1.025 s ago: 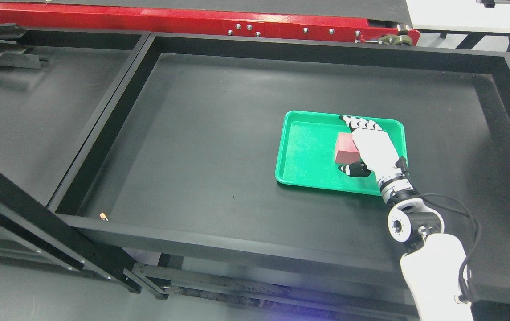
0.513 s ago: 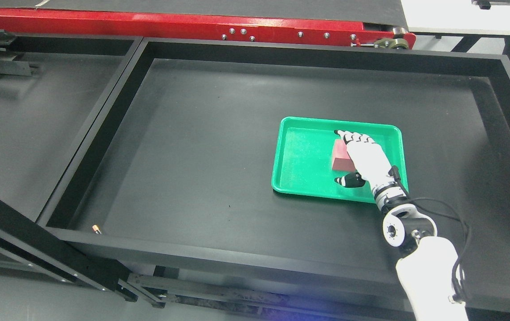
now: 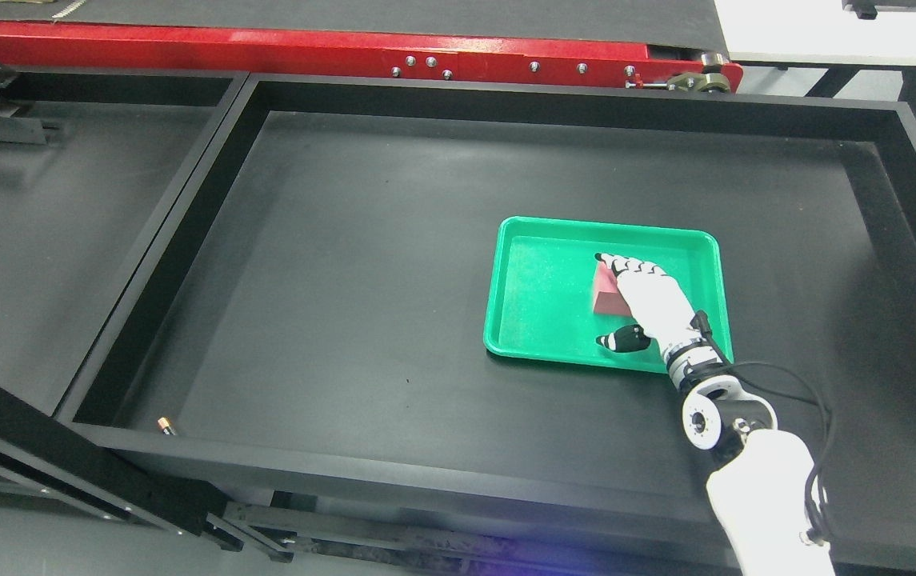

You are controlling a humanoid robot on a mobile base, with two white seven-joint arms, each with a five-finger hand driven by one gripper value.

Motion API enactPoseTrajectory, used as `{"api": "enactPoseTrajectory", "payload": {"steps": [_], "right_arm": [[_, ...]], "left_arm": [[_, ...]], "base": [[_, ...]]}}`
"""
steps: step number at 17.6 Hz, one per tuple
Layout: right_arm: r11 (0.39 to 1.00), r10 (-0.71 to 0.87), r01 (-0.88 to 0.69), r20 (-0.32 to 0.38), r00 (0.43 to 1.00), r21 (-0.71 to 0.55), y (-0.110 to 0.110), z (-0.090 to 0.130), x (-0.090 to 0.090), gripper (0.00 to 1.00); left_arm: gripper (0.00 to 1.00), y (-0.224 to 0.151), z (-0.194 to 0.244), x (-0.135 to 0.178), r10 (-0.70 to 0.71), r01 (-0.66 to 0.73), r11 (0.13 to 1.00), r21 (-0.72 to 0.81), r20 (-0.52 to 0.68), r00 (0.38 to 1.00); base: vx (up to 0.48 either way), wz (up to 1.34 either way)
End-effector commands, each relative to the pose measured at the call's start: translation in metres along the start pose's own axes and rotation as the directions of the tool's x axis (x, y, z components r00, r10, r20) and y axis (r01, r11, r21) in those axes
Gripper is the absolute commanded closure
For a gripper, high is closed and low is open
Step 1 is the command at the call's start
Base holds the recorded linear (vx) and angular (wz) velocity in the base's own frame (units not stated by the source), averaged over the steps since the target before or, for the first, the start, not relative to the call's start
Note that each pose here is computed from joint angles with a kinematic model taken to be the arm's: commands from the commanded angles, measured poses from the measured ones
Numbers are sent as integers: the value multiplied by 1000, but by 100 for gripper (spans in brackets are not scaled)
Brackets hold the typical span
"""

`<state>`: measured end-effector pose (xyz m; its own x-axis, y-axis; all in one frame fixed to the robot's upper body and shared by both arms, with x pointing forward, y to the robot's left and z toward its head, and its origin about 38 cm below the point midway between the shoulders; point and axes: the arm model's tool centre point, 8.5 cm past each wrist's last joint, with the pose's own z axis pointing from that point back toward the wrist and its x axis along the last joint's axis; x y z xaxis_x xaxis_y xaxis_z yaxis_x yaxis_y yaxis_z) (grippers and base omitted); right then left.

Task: Pick pink block from left shelf to tray
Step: 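Close the right hand fingers around the pink cube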

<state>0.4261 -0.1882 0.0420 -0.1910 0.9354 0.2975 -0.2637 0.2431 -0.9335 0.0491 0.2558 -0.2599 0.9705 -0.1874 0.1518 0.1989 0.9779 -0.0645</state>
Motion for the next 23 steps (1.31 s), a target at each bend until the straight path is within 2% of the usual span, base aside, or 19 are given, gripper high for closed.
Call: {"api": "enactPoseTrajectory", "payload": {"steps": [1,3,8,16,23], "right_arm": [[857,191,-101,129,973,-505,-283,-63,76,5],[826,195,-91,131,972,-556,-290,-60,78,5],[797,212,-89,138,968,-598,-308,-58,86,5],[806,224,-105,137,965,-583,-317,-68,91,5],[816,220,-109,130,967,-568,-316,-73,89,18]], "left_arm": [[0,10,1,4,-6,5,1000,14,16,1000],[0,10,1,4,-6,5,1000,14,16,1000],[0,10,1,3,-4,3,1000,14,13,1000],[0,10,1,4,-6,5,1000,14,16,1000],[0,10,1,5,-4,4,1000,14,16,1000]], "base": [[24,0],[20,-1],[16,-1],[23,-2],[18,0]]}}
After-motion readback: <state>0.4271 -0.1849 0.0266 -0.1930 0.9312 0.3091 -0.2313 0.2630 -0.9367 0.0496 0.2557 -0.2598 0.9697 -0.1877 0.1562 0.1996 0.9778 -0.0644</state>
